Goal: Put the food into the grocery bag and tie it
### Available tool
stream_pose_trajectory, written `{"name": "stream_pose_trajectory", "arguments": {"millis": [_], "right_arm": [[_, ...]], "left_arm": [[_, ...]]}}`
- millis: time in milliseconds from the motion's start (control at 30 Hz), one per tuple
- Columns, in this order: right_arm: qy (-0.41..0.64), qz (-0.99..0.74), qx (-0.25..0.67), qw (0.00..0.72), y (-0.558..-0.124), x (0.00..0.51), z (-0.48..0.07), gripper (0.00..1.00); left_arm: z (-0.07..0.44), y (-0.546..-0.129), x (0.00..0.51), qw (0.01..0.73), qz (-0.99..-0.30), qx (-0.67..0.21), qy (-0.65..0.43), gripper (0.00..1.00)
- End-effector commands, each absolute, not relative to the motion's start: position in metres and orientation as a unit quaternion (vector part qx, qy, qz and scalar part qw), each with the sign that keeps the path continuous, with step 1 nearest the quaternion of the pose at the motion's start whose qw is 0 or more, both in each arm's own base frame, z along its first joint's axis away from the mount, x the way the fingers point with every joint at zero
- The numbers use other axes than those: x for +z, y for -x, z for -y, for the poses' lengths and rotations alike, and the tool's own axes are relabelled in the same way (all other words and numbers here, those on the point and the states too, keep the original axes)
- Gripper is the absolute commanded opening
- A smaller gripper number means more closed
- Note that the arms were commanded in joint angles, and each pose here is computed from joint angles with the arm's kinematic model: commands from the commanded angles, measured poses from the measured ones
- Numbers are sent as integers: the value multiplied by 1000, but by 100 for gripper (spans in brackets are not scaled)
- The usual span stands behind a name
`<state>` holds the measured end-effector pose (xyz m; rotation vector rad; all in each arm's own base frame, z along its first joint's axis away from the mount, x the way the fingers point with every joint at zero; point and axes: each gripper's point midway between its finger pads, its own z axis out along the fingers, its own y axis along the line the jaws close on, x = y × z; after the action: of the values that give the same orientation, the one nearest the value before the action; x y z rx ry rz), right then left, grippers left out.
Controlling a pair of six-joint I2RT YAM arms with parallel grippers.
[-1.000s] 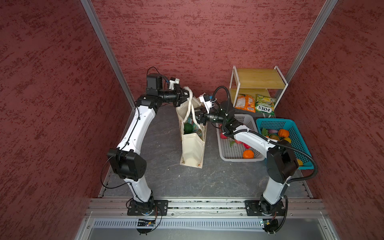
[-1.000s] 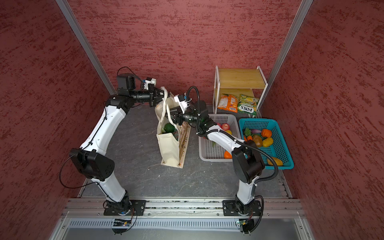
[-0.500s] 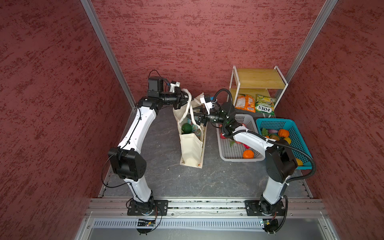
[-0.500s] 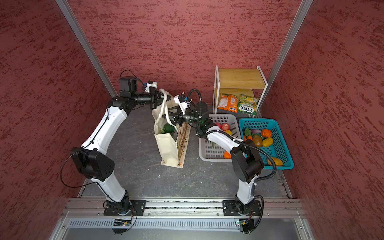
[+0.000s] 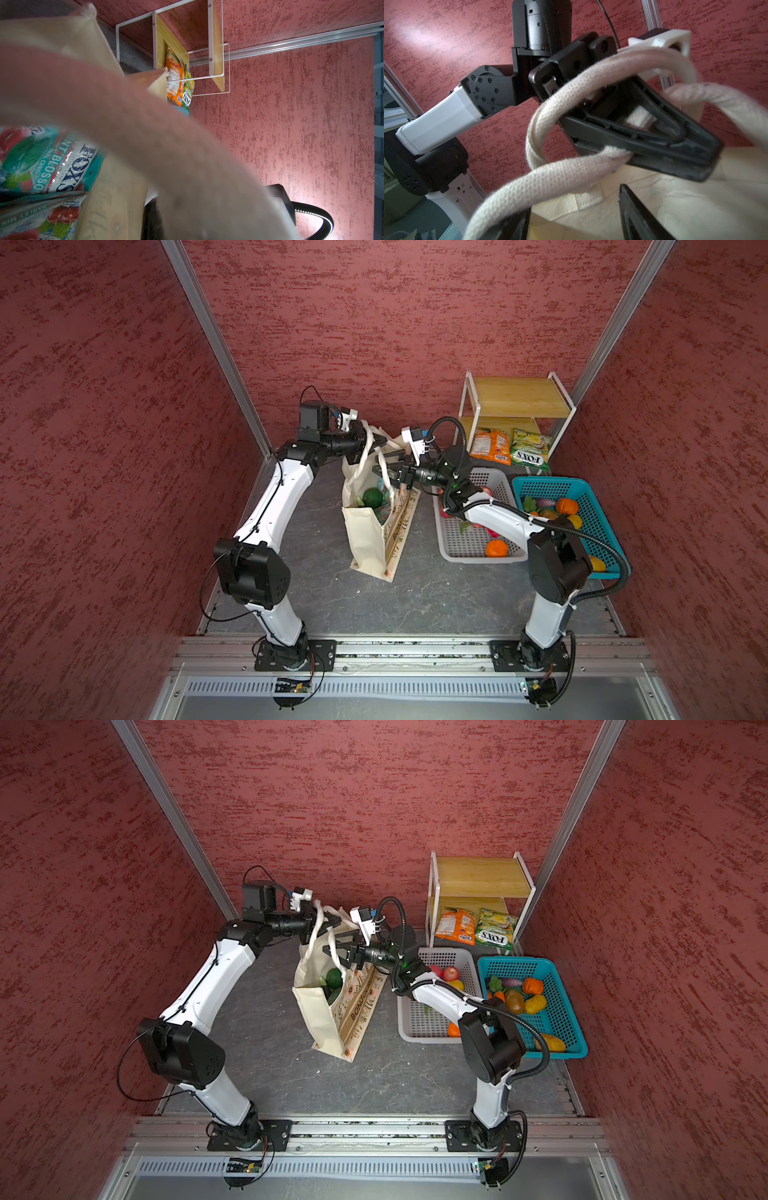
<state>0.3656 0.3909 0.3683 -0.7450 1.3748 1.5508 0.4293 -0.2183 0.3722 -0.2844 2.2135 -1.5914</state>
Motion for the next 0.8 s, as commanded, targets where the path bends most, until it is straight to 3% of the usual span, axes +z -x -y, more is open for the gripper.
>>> {"name": "stream_pose_trajectory", "arguments": {"millis": [0, 767], "right_arm": [[277, -503, 668, 473, -356, 410, -388, 67], [185, -482, 726, 453, -371, 443, -391, 78]], "left_arm": [[214, -432, 379, 244, -793, -551, 93, 0], [209, -429, 361, 302, -834, -451, 98, 0]]}}
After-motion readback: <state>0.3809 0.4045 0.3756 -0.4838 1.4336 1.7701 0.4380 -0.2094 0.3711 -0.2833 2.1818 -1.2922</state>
